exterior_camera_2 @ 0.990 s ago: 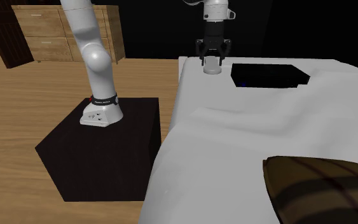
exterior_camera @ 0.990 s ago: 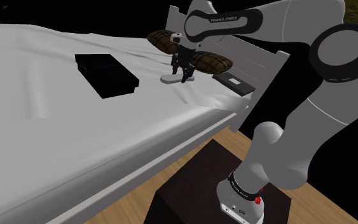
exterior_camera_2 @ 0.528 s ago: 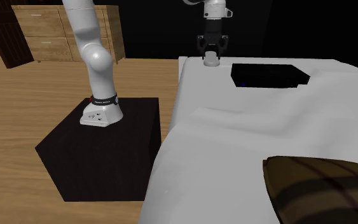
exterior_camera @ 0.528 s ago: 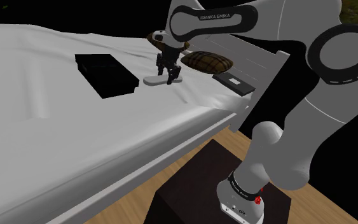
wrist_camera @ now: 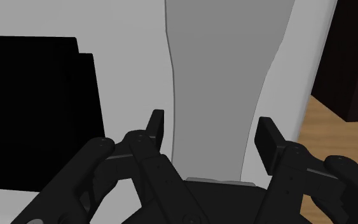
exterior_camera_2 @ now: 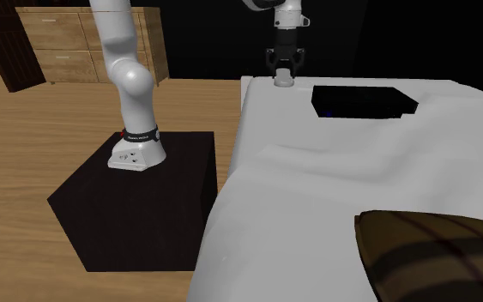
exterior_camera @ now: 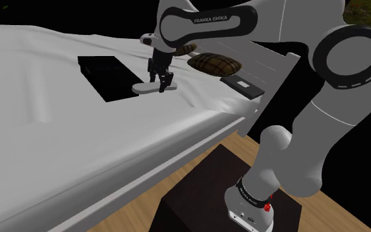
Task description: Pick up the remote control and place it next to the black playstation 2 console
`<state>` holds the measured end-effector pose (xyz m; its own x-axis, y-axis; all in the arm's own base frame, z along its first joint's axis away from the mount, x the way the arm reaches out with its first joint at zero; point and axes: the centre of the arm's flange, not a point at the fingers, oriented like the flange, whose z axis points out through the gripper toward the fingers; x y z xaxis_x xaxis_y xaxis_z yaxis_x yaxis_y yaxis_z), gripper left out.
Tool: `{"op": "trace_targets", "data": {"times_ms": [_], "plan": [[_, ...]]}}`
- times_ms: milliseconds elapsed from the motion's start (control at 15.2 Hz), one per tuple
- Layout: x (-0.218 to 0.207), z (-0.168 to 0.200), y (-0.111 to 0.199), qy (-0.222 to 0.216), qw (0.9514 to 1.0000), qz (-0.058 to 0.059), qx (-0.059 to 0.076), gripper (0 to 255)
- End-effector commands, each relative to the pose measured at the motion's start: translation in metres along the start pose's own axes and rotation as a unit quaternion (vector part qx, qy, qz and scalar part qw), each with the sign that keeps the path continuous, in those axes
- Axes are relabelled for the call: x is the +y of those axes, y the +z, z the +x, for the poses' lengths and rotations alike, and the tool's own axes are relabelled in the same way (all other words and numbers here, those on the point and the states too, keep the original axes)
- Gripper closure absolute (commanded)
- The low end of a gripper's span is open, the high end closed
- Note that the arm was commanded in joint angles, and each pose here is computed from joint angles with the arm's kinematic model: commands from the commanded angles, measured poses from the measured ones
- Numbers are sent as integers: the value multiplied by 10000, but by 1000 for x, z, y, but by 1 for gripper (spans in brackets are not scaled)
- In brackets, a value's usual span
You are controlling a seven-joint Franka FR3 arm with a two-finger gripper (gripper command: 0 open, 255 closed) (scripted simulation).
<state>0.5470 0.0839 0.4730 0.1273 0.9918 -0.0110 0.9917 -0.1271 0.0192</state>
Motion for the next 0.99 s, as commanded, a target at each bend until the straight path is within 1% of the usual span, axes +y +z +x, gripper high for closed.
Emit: {"op": "trace_targets", "data": {"times_ms": [0, 924], "plan": [[-1, 1, 10, 3, 10000, -2, 2, 255], [-2, 2, 84, 3, 10000, -2, 2, 255]]}}
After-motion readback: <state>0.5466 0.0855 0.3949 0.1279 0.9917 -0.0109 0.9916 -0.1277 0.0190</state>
